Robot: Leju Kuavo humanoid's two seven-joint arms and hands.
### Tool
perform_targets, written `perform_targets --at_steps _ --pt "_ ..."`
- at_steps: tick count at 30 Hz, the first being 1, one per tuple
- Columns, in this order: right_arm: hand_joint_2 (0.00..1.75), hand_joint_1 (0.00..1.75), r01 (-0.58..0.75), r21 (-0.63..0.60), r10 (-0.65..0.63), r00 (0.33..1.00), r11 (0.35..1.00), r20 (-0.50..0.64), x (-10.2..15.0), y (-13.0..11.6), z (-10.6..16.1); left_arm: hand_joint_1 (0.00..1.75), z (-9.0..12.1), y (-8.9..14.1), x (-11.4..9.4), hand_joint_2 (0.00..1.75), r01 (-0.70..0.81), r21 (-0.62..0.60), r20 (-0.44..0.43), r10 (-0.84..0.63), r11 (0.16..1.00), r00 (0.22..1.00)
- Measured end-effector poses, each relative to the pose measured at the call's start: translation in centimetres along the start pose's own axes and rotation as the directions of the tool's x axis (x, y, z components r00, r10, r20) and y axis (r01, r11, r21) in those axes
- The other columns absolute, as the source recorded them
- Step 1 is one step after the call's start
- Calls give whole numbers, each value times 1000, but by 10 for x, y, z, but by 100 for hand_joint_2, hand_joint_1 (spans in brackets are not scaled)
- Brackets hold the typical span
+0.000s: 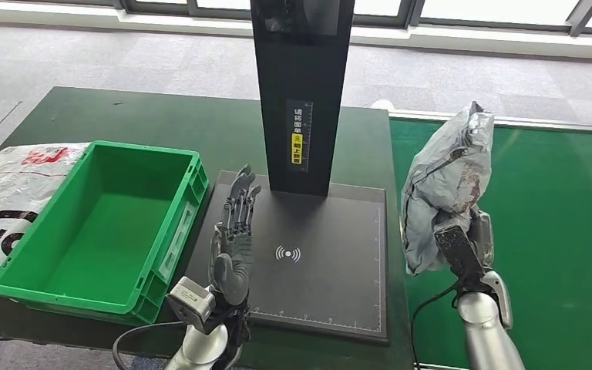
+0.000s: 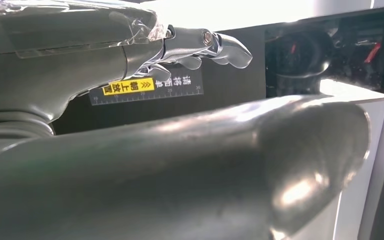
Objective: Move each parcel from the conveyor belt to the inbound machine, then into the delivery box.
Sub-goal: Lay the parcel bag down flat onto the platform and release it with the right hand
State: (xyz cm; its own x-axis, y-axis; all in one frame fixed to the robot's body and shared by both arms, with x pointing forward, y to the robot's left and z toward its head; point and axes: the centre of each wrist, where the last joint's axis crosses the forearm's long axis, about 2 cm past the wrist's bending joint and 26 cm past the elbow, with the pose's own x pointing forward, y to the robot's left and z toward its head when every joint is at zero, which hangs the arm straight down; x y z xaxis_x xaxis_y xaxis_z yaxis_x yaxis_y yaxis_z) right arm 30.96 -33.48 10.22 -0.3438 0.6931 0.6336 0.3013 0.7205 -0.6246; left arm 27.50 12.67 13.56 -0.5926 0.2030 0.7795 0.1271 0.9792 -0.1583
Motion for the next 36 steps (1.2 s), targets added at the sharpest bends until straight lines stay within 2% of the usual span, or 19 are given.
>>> perform_targets --at_steps 3,7,15,20,21,24,25,29,36 --pt "175 175 27 65 -33 995 998 94 30 23 -5 0 -3 -1 -2 0 -10 -16 -4 10 1000 1000" --pt "175 175 82 122 -100 984 989 147 60 48 3 0 -8 -3 -6 0 -20 -17 -11 20 1000 1000" --pt "175 175 111 194 -146 974 975 172 75 57 25 0 -13 -5 -9 0 -30 -20 -20 29 999 999" --pt "175 175 114 259 -152 980 959 132 78 61 32 0 -12 -7 -11 0 -33 -26 -29 32 999 999" --pt "175 150 112 275 -150 981 955 120 78 63 33 0 -12 -7 -12 0 -33 -28 -31 32 999 999" --pt "175 19 71 319 -101 992 945 78 74 69 36 0 -11 -8 -12 0 -34 -32 -34 33 999 999" --pt "175 0 40 333 -65 996 942 62 70 71 36 0 -11 -8 -13 0 -34 -34 -35 33 999 999" --pt "175 0 -66 371 64 998 926 17 53 80 34 0 -11 -10 -13 0 -36 -38 -40 35 999 999" --pt "175 0 -121 387 135 991 914 -10 40 91 30 0 -10 -13 -14 0 -41 -51 -45 38 998 998"
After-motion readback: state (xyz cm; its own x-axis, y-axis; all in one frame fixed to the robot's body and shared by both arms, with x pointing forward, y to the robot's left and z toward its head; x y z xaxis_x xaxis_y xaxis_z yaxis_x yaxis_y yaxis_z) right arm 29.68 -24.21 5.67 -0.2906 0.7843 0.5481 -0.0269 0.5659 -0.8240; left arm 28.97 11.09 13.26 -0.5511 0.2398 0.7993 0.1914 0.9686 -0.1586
